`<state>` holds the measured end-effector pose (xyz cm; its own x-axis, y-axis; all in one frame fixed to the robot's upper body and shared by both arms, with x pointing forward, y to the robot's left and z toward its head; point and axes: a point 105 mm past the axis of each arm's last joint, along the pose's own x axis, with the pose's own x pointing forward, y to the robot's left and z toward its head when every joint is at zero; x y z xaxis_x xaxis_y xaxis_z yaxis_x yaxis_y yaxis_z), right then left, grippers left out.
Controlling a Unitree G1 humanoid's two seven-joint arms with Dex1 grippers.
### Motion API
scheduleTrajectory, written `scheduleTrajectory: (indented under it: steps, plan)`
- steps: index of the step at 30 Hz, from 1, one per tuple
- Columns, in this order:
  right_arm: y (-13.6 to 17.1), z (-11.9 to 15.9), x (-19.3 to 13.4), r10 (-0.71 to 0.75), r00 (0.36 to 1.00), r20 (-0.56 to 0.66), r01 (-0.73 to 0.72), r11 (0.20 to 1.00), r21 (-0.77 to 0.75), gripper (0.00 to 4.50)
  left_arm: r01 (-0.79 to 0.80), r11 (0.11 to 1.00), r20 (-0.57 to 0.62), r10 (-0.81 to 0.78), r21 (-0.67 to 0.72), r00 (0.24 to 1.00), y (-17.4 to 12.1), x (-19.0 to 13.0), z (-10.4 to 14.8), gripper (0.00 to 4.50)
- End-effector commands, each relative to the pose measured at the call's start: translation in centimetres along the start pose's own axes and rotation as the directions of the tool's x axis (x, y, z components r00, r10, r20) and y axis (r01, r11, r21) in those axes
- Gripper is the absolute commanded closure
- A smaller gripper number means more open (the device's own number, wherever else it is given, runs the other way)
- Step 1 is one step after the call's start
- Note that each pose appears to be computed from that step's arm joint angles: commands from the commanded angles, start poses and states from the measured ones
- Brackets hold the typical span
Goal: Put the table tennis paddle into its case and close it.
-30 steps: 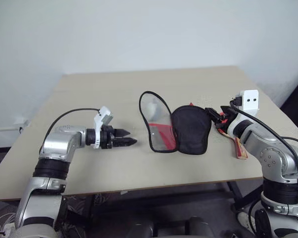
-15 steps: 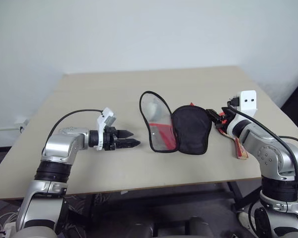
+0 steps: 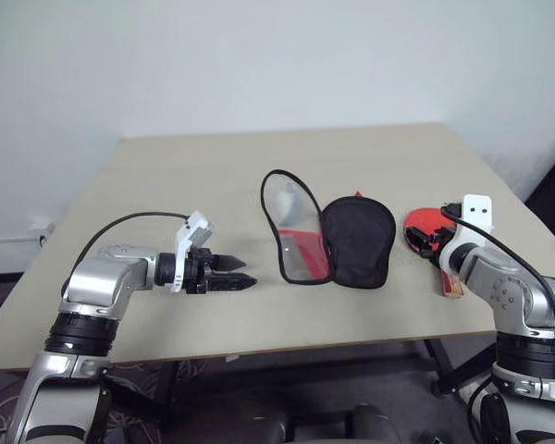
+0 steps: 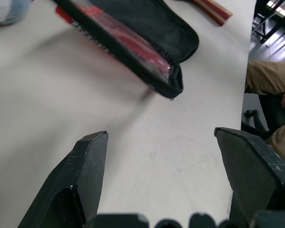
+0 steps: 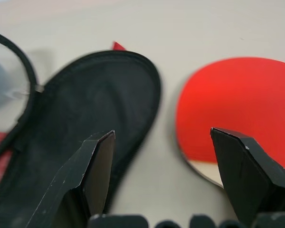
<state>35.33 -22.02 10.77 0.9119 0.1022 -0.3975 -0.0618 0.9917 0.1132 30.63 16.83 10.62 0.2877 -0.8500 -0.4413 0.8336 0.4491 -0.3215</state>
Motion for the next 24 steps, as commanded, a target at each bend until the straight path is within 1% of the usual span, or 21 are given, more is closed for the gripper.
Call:
scheduleTrajectory:
  steps: [1,3,7,13,17,22,24]
  plan:
    - [-1.9,0.3,-0.4,-0.065,0.998,0.007,0.065,0.998,-0.021,1.02,0.032,0.999,0.022,-0.033,0.024,0.999,-0.9,0.5,0.7,0.68]
    - [-2.7,0.0,-0.6,-0.086,0.996,-0.012,0.086,0.996,-0.003,1.02,0.036,0.999,0.022,-0.037,0.025,0.999,-1.0,0.7,0.7,0.68]
    - [-3.9,-1.0,-0.7,-0.13,0.99,-0.058,0.129,0.991,-0.03,1.02,0.038,0.999,0.02,-0.039,0.029,0.999,-0.8,1.0,0.7,0.68]
    - [-5.2,-2.9,-0.2,-0.182,0.972,-0.152,0.185,0.983,0.008,1.02,0.053,0.998,0.016,-0.054,0.041,0.998,-0.9,1.5,0.6,0.68]
    - [-5.4,-4.2,0.5,-0.202,0.956,-0.212,0.208,0.978,0.005,1.02,0.051,0.997,0.024,-0.053,0.05,0.998,-0.7,1.7,0.9,0.68]
    - [-5.4,-4.1,1.0,-0.208,0.953,-0.222,0.221,0.975,0.034,1.02,0.051,0.997,0.027,-0.053,0.056,0.998,-0.6,1.9,0.9,0.68]
    - [-5.3,-4.0,1.1,-0.207,0.953,-0.219,0.219,0.975,0.033,1.39,0.052,0.997,0.026,-0.054,0.057,0.998,-0.5,2.0,0.8,0.68]
